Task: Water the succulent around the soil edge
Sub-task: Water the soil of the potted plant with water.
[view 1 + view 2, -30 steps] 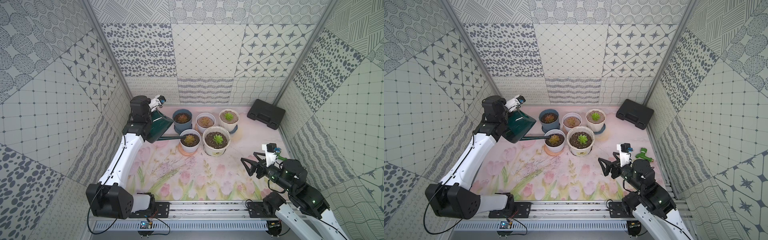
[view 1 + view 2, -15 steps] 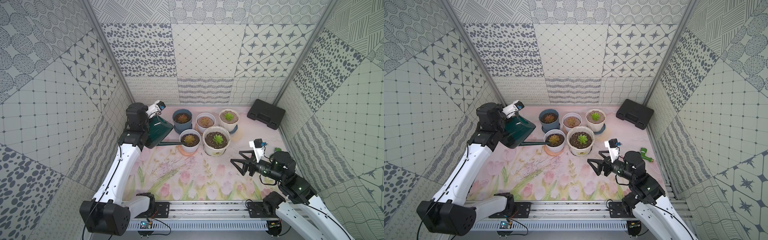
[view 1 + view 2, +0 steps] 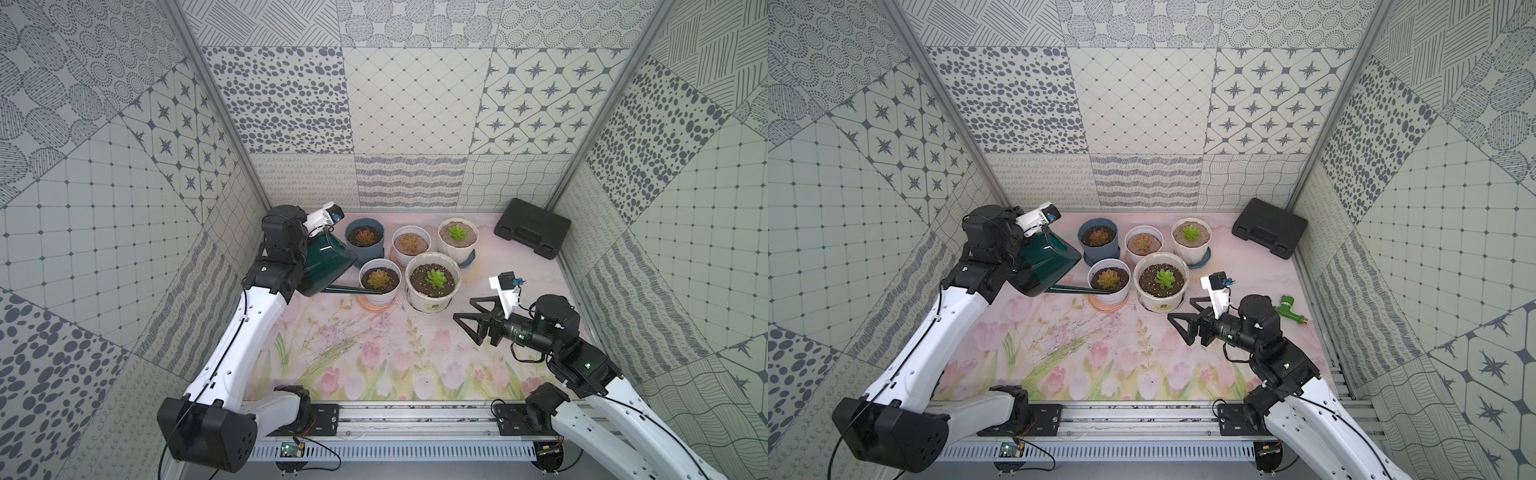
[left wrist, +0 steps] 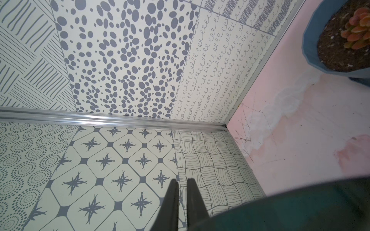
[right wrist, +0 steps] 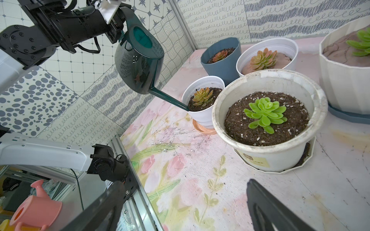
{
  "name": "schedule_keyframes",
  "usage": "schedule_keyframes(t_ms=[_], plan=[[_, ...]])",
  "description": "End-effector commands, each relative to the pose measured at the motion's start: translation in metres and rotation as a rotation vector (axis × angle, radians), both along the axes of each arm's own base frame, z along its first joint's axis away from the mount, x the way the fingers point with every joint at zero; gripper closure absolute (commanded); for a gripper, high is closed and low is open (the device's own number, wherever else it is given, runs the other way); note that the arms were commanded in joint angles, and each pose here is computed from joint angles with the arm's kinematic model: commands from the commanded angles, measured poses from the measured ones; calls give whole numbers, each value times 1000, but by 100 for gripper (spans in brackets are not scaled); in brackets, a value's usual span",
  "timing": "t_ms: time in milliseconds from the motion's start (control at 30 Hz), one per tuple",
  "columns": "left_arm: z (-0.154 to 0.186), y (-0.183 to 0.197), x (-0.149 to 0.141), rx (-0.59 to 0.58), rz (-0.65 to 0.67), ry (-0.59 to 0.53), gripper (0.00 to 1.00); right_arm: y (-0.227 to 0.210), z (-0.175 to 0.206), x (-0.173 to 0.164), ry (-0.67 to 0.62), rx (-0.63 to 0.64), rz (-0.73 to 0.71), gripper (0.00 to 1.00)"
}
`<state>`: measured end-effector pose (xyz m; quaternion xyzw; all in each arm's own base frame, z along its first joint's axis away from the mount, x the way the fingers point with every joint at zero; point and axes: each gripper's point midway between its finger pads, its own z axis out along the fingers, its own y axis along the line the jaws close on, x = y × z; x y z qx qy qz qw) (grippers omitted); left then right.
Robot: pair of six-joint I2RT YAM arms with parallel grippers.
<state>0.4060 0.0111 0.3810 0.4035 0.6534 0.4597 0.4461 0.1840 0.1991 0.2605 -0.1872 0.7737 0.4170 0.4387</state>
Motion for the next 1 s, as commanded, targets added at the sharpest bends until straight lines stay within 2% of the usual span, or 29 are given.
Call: schedule_keyframes(t_ms=[0,467,967], plan=[[36,-4,7,-30,10,-118,100,2,19,4,-51,40,-7,3],[37,-27,18,-34,-25,-105,100,-9,29,9,-124,30,-74,3],[32,-33,55,-20,14,-82,100,-16,30,10,-148,16,-110,3]])
